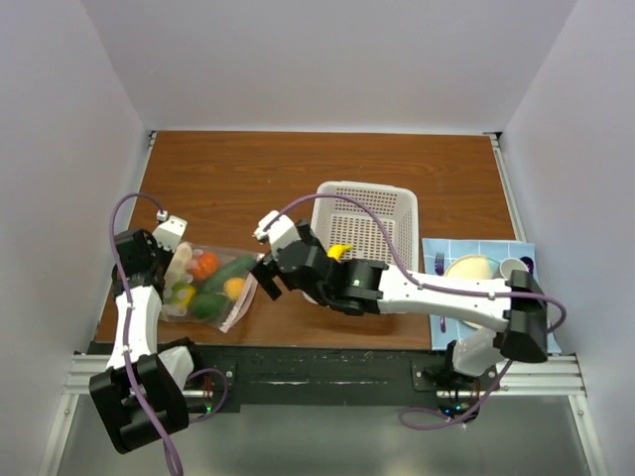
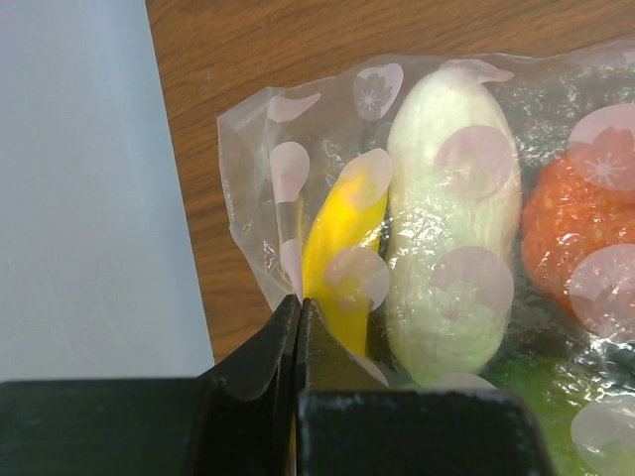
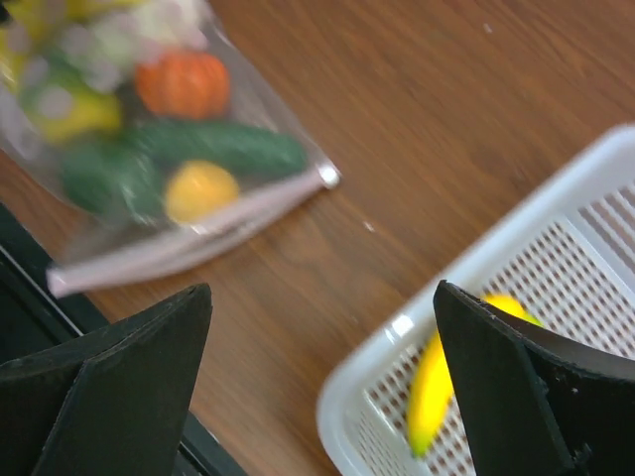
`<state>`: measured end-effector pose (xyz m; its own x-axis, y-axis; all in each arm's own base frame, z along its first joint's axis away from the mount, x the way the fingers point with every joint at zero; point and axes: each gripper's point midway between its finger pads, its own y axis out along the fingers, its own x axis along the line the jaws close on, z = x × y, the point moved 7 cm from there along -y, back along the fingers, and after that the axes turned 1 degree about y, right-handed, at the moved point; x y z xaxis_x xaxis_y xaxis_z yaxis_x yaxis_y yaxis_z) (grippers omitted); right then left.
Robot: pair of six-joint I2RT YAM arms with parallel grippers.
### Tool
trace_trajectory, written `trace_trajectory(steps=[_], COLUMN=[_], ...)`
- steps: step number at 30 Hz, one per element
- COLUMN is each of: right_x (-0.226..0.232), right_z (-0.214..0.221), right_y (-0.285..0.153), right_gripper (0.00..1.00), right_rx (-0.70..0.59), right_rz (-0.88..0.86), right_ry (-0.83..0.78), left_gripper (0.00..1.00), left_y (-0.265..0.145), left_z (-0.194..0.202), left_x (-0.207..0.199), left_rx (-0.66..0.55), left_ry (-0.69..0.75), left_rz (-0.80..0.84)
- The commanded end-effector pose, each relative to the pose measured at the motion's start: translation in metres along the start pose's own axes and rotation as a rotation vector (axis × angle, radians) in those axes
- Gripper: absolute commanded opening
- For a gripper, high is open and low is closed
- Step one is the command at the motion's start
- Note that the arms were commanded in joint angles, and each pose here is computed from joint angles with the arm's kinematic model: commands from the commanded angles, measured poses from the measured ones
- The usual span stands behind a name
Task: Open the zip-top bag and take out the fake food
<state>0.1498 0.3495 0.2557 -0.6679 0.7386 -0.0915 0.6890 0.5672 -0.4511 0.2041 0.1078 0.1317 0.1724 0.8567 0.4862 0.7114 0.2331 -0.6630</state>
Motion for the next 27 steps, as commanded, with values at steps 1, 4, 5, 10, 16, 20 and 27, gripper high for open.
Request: trace_trajectory(steps=[1, 4, 5, 10, 16, 20, 27], right_x=[0.037, 0.048, 0.052, 0.058, 0.072, 0.081, 0.084], right_z=[0.026, 0.045, 0.053, 0.07, 0.071, 0.073, 0.074], right_y=[0.045, 0.062, 0.069, 0.081, 0.102, 0.121, 0.156], right_gripper=[0.99, 0.89, 0.85, 0.83, 0.82, 0.83, 0.9], right_rx=[0.089, 0.097, 0.101, 0.095, 0.075, 0.059, 0.04], right_rz=[-0.117, -0.156, -0.159, -0.179, -0.201, -0.224, -0.252], right_ry=[-0.056, -0.042, -0.041, -0.022, -0.016, 0.01, 0.08], left_gripper=[0.0, 0.0, 0.0, 0.0, 0.0, 0.0, 0.0], left_y=[0.003, 0.006, 0.007, 0.014, 0.02, 0.021, 0.023], left_z=[0.015, 0.016, 0.017, 0.022, 0.027, 0.028, 0.029], left_x=[-0.02, -0.02, -0.019, -0.018, -0.025, -0.03, -0.036], left_rx=[0.055, 0.06, 0.067, 0.083, 0.099, 0.095, 0.108], left_ry=[-0.02, -0.011, -0.006, 0.023, 0.012, 0.023, 0.048], left_rz=[0.091, 0.088, 0.082, 0.061, 0.104, 0.135, 0.191])
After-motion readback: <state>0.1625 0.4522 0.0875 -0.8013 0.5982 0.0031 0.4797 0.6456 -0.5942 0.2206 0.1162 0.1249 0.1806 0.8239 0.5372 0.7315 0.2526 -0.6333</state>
